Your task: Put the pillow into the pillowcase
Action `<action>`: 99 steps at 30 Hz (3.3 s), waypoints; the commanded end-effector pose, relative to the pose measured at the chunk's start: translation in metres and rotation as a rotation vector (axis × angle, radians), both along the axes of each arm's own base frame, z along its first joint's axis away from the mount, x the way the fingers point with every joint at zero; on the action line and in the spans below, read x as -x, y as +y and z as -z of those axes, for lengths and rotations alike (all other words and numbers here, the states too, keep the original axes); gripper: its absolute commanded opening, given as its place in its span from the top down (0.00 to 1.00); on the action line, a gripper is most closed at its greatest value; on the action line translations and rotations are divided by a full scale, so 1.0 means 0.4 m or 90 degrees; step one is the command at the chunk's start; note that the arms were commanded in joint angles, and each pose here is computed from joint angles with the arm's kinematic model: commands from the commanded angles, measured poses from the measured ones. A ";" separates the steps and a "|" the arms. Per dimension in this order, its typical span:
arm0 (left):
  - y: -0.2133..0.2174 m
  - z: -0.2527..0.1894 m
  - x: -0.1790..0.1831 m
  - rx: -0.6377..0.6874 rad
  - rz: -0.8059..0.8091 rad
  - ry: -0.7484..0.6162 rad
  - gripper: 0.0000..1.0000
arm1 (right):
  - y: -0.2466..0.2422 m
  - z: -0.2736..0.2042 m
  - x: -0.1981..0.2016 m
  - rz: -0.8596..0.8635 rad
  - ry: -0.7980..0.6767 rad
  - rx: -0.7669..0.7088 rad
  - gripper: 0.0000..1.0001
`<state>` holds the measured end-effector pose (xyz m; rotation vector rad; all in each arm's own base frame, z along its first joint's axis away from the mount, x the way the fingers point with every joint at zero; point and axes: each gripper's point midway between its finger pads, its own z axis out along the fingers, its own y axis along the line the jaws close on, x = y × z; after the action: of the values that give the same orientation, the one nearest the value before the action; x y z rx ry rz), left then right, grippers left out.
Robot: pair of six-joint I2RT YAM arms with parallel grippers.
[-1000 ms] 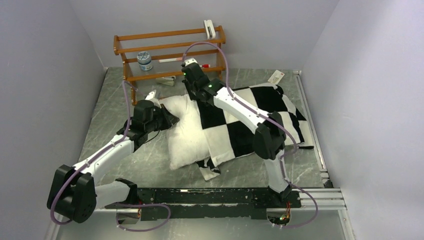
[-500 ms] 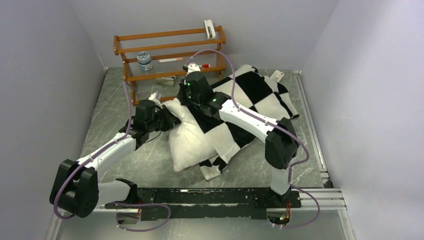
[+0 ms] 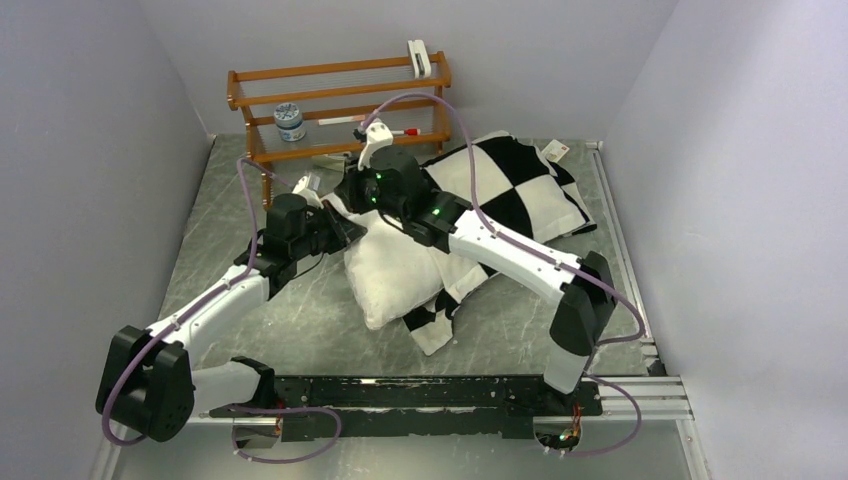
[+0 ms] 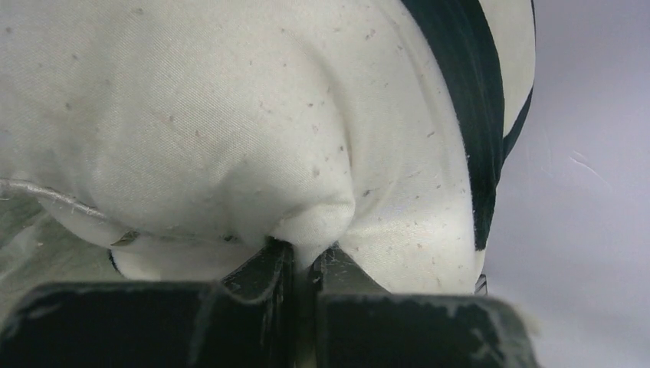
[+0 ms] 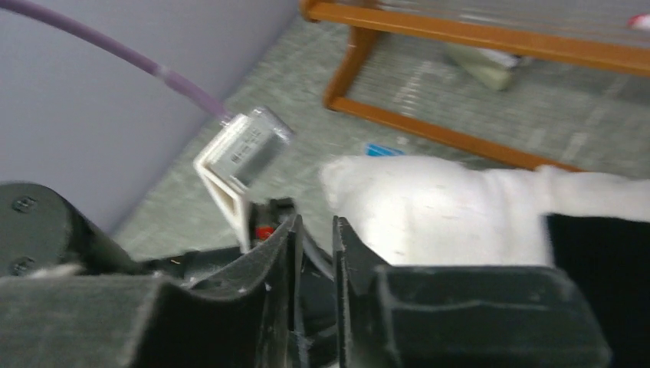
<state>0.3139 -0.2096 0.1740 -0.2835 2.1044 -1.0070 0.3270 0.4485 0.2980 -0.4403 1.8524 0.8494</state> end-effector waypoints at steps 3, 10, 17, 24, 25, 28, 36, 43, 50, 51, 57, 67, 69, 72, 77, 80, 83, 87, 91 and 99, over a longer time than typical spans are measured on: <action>-0.031 -0.111 -0.006 0.039 0.029 -0.077 0.95 | -0.227 -0.013 -0.015 0.125 -0.082 0.222 0.63; -0.031 -0.111 -0.001 0.050 0.025 -0.070 0.95 | -0.403 0.062 0.032 0.171 -0.098 0.364 0.53; -0.029 -0.114 0.000 0.052 0.016 -0.070 0.95 | -0.419 0.145 0.055 0.145 -0.069 0.409 0.42; -0.030 -0.119 0.004 0.046 0.014 -0.072 0.95 | -0.439 0.219 0.038 0.188 -0.066 0.492 0.39; -0.031 -0.118 0.005 0.045 0.015 -0.072 0.95 | -0.441 0.226 0.033 0.196 -0.070 0.503 0.39; -0.036 -0.115 0.006 0.042 0.020 -0.067 0.95 | -0.417 0.233 0.031 0.182 -0.081 0.508 0.39; -0.045 -0.116 0.006 0.038 0.019 -0.070 0.95 | -0.438 0.271 0.026 0.242 -0.092 0.592 0.39; -0.041 -0.110 0.004 0.026 0.010 -0.070 0.95 | -0.518 0.225 -0.001 0.363 -0.147 0.682 0.58; -0.045 -0.097 0.004 0.023 0.008 -0.064 0.95 | -0.509 0.192 0.000 0.382 -0.164 0.663 0.63; -0.047 -0.095 0.004 0.023 0.007 -0.064 0.95 | -0.508 0.193 0.000 0.382 -0.164 0.661 0.65; -0.060 -0.098 0.007 0.037 0.009 -0.062 0.95 | -0.475 0.258 -0.015 0.339 -0.159 0.654 0.63; -0.112 -0.145 0.011 0.088 0.028 -0.072 0.95 | -0.267 0.111 0.074 0.144 -0.109 0.447 1.00; -0.128 -0.163 0.014 0.100 0.034 -0.079 0.95 | -0.191 0.030 0.152 0.065 -0.103 0.329 1.00; -0.147 -0.174 0.014 0.101 0.041 -0.084 0.95 | -0.117 -0.056 0.244 -0.048 -0.078 0.149 1.00; -0.162 -0.180 0.017 0.104 0.050 -0.085 0.95 | -0.094 -0.131 0.334 -0.124 -0.054 -0.034 1.00; -0.165 -0.209 0.018 0.113 0.053 -0.094 0.95 | -0.083 -0.154 0.359 -0.152 -0.045 -0.097 1.00; -0.179 -0.276 0.044 0.146 0.087 -0.110 0.95 | -0.136 -0.137 0.305 -0.060 -0.059 -0.107 1.00; -0.165 -0.410 0.084 0.139 0.120 -0.153 0.82 | -0.277 -0.174 0.207 0.032 -0.052 -0.197 1.00; -0.117 -0.445 0.117 0.066 0.141 -0.132 0.43 | -0.397 -0.276 0.193 0.085 -0.103 -0.244 1.00; -0.002 -0.612 0.185 0.012 0.115 -0.157 0.28 | -0.613 -0.511 0.239 0.192 -0.228 -0.344 1.00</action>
<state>0.2724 -0.2257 0.3953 -0.0290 1.8847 -1.1202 0.2517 0.2382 0.3898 -0.0821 1.5823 0.8427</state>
